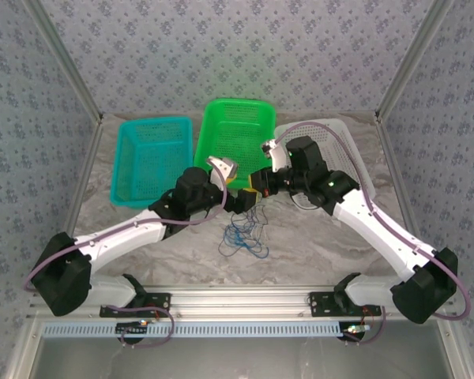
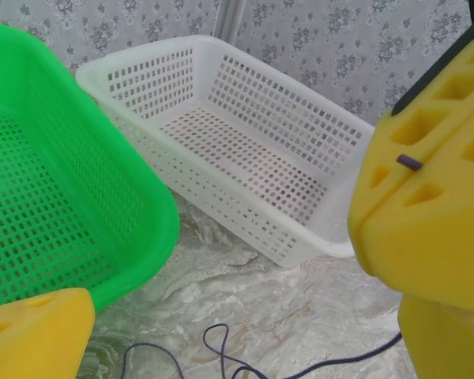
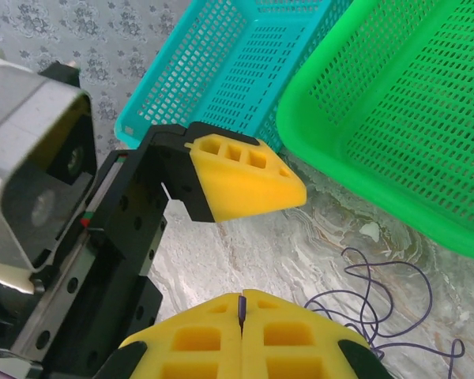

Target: Untangle the cables

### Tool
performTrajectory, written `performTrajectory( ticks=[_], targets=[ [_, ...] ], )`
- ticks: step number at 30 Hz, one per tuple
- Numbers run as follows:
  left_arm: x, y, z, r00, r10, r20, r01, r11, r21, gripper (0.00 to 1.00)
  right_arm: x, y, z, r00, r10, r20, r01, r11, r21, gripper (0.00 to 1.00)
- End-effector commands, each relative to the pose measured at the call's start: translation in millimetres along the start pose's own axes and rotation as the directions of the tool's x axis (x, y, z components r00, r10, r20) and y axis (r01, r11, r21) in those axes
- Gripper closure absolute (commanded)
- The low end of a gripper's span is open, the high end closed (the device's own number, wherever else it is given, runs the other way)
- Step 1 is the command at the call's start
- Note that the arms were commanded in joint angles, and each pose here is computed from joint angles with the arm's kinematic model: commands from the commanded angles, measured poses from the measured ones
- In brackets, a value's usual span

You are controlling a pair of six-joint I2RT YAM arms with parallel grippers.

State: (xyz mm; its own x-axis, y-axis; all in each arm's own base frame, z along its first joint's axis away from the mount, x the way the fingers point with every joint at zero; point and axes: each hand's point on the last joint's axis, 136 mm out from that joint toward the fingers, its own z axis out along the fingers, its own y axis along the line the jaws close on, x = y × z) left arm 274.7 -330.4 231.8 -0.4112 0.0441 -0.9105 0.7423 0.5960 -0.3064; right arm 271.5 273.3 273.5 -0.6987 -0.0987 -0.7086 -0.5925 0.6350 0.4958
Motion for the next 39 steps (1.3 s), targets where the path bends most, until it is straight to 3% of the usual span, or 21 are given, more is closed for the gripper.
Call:
performTrajectory(
  ticks=[1,11,18,39],
  targets=[
    [-27.8,-10.0,1.2,0.994,0.038,0.103,-0.039,0.999,0.011,0.02,-2.2,9.5,-9.4,1.0,0.019,0.018,-0.018,0.999,-0.037,1.0],
    [-32.6,-13.5,3.8,0.992,0.034,0.125,-0.038,0.999,0.028,0.08,-13.3,15.1,-22.0,0.997,0.048,0.052,-0.045,0.998,-0.053,1.0],
    [-35.2,-23.1,6.0,0.992,0.037,0.122,-0.047,0.996,0.08,0.26,-18.6,14.9,-25.8,0.996,0.071,0.058,-0.068,0.996,-0.053,1.0],
    [-30.2,-49.4,4.3,0.991,0.041,0.13,-0.069,0.973,0.22,0.13,-51.5,27.5,-52.6,0.982,0.079,0.171,-0.068,0.995,-0.068,1.0]
  ],
)
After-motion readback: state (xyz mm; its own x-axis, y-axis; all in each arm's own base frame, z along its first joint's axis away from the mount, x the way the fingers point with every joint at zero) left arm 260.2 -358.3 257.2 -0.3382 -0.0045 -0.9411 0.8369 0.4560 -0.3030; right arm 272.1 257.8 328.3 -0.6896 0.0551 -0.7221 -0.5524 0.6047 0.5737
